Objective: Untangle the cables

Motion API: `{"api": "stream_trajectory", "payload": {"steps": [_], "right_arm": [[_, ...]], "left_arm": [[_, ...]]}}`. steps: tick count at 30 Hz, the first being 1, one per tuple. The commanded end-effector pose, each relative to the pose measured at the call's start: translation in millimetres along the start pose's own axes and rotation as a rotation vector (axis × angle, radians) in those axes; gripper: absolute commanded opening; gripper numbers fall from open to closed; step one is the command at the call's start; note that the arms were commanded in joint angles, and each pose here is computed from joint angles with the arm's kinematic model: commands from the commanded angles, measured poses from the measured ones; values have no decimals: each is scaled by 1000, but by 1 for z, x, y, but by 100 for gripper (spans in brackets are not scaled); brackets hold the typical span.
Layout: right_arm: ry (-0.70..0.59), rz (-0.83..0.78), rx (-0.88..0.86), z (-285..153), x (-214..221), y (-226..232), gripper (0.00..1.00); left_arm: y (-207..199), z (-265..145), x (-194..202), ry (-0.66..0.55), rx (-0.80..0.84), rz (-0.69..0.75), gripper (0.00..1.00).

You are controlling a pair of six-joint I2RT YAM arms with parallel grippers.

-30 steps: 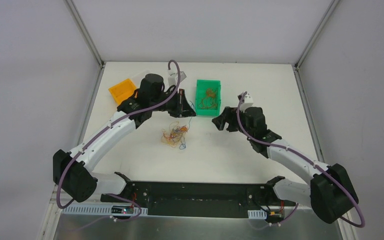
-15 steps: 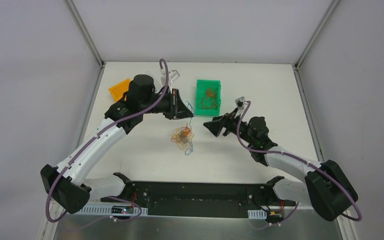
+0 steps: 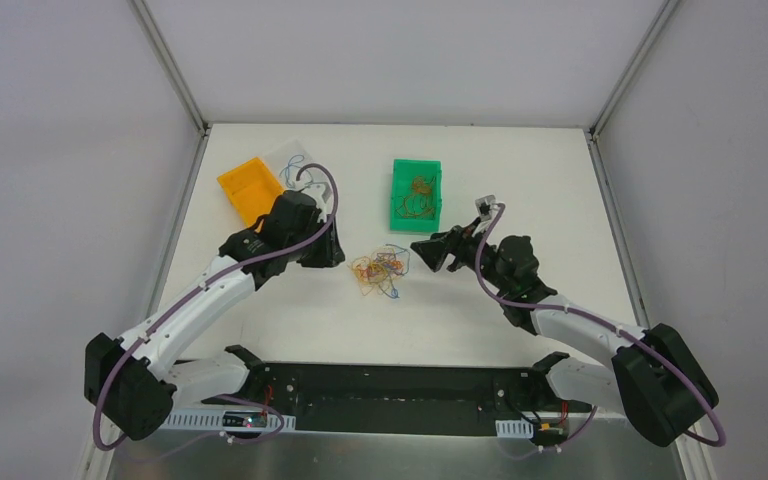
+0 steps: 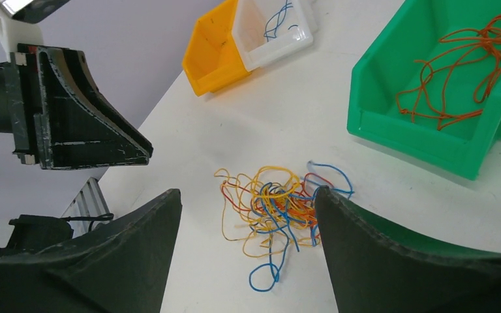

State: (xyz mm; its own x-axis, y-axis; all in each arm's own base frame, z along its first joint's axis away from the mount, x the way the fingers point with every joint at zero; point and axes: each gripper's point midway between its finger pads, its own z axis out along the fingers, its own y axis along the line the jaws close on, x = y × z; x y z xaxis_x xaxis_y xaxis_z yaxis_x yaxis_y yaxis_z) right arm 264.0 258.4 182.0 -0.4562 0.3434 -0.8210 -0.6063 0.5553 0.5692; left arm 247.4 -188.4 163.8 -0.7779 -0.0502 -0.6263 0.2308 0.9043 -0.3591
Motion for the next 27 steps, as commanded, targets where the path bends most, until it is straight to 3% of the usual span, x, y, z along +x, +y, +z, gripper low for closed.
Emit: {"api": "stream_trajectory", "payload": {"steps": [1,5,12,19,27], "right_arm": [[-16,-5,9,9,-14,4,78],[20,33,116,16,-8,-15,76],[150,184,296,17,33,-51,62],[276,304,307,37,68,-55,54],[307,325,343,44,82,-61,47]], "left_arm": [[7,-17,-16,-106,-38,25,39],[-9,-10,-8,-40,41,49,51],[-11,12,14,66,34,79,68],[-4,32,22,107,-12,44,69],[-1,57,27,134,-35,20,60]]}}
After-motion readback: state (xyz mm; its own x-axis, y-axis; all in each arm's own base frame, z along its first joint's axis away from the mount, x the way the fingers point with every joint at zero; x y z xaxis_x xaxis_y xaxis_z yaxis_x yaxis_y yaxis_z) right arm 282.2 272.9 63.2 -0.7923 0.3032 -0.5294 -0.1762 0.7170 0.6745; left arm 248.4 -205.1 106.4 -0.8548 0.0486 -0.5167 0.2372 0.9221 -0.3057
